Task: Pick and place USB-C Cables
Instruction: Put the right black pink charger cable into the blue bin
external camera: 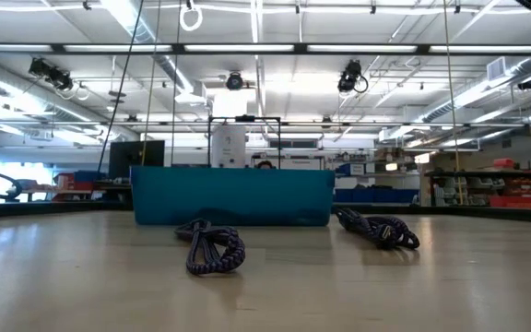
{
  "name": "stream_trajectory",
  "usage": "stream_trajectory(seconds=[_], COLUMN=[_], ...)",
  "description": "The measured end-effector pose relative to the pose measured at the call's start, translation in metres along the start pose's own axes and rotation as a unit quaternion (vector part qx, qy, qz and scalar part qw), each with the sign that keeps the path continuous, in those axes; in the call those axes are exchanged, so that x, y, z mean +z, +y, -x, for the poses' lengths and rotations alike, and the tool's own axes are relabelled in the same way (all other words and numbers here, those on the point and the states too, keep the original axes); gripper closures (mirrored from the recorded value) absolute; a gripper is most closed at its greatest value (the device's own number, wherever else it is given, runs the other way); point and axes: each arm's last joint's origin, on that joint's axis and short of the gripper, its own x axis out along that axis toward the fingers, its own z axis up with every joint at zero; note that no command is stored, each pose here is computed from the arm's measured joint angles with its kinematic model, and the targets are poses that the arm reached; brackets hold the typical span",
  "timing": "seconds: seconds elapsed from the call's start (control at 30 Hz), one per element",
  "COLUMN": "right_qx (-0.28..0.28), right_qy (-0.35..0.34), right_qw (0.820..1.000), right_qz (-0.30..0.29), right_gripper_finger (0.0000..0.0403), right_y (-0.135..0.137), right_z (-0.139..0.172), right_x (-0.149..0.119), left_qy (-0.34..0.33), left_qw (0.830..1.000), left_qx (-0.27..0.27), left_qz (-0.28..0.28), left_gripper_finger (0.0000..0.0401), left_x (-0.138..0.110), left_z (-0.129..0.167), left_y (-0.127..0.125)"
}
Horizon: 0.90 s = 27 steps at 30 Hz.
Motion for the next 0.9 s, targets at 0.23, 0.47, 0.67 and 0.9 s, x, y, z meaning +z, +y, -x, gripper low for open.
stream_trajectory(seconds=[0.23, 0.47, 0.67, 0.9], right_qx=[-0.112, -0.138, -0.166, -0.192], right_qy=[0.035, -0.017, -0.031, -0.040], right_qw=[0.990, 0.983, 0.979, 0.973], right_qz=[-0.080, -0.120, -0.114, -0.125], right_gripper_finger=[0.0240, 0.0231, 0.0217, 0.0165], right_y=[-0.026, -0.030, -0.031, -0.032], right_z=[-0.038, -0.063, -0.086, -0.101], right_x=[-0.017, -0.016, -0.012, -0.005], left_qy=[-0.001, -0.003, -0.003, -0.003], left_qw=[1.000, 0.999, 0.999, 1.000], left_qx=[0.004, 0.008, 0.008, 0.008], left_qz=[-0.030, -0.031, -0.031, -0.029], left_gripper_finger=[0.0271, 0.0271, 0.0271, 0.0271], left_x=[0.000, 0.000, 0.000, 0.000], left_z=[0.000, 0.000, 0.000, 0.000], left_y=[0.000, 0.000, 0.000, 0.000])
